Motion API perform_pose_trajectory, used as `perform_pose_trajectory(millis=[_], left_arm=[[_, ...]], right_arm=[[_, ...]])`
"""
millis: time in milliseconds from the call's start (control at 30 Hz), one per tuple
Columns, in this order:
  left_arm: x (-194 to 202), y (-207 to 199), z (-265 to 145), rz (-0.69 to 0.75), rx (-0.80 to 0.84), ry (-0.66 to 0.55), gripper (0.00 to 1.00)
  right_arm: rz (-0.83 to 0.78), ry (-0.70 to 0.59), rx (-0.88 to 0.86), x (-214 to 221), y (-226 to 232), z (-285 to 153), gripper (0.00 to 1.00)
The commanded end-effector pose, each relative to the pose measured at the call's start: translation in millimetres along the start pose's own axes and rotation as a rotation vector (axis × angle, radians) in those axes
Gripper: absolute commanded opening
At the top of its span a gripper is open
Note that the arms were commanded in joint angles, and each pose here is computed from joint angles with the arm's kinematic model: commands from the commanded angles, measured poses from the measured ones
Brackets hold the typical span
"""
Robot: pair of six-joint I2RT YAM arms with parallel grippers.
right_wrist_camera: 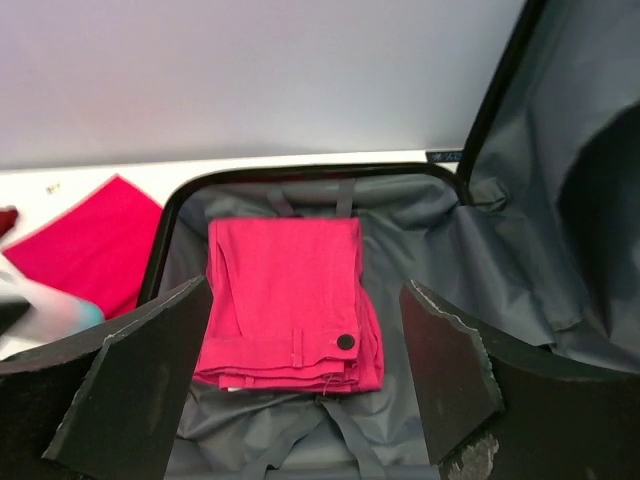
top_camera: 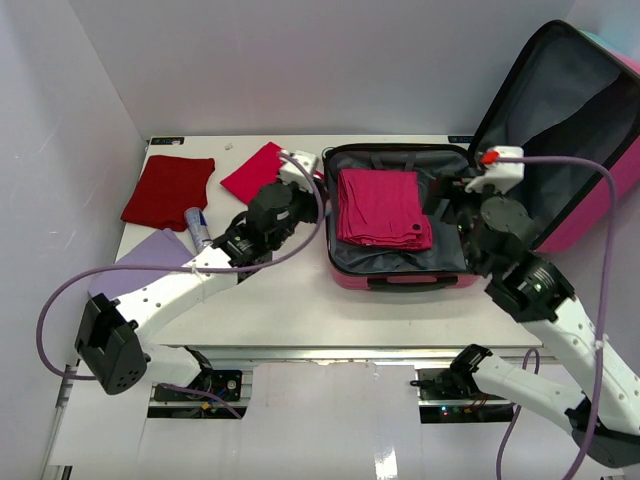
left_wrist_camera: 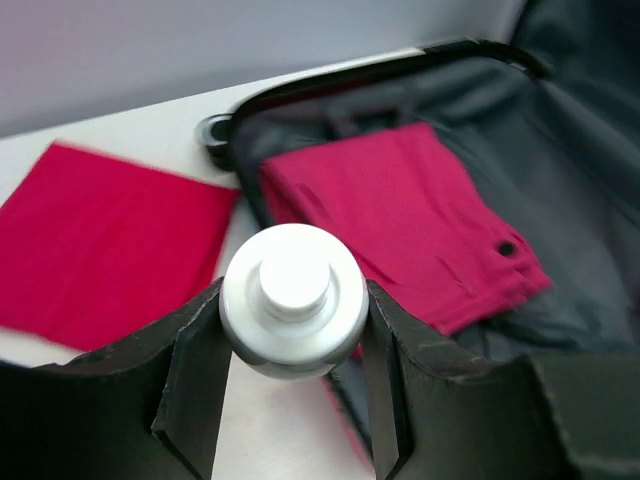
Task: Pack the luggage
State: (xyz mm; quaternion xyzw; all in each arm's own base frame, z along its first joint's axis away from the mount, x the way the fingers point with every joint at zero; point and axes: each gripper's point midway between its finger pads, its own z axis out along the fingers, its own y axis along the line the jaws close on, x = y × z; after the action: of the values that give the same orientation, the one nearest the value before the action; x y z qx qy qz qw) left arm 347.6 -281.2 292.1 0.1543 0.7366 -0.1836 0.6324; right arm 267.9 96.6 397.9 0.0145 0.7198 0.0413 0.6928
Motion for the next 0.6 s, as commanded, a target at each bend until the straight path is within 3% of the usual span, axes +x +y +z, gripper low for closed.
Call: perform_pose_trajectory(millis=[0,233,567], left_arm=[[-9,-76,2,0.241,0.278,0.008,0.0],[36,-127,-1,0.466,0.409,0.113,0.0],[98,-129,15,0.671,0.361,0.285,0.0]], right_arm=[[0.131,-0.117,-0.034,-21,-13,-24,0.82],[0.114,-0.113,-0.079,-19,-5,-24,0.82],[0.155,-0.156,-0.109,-29,-12,-40,0.83]])
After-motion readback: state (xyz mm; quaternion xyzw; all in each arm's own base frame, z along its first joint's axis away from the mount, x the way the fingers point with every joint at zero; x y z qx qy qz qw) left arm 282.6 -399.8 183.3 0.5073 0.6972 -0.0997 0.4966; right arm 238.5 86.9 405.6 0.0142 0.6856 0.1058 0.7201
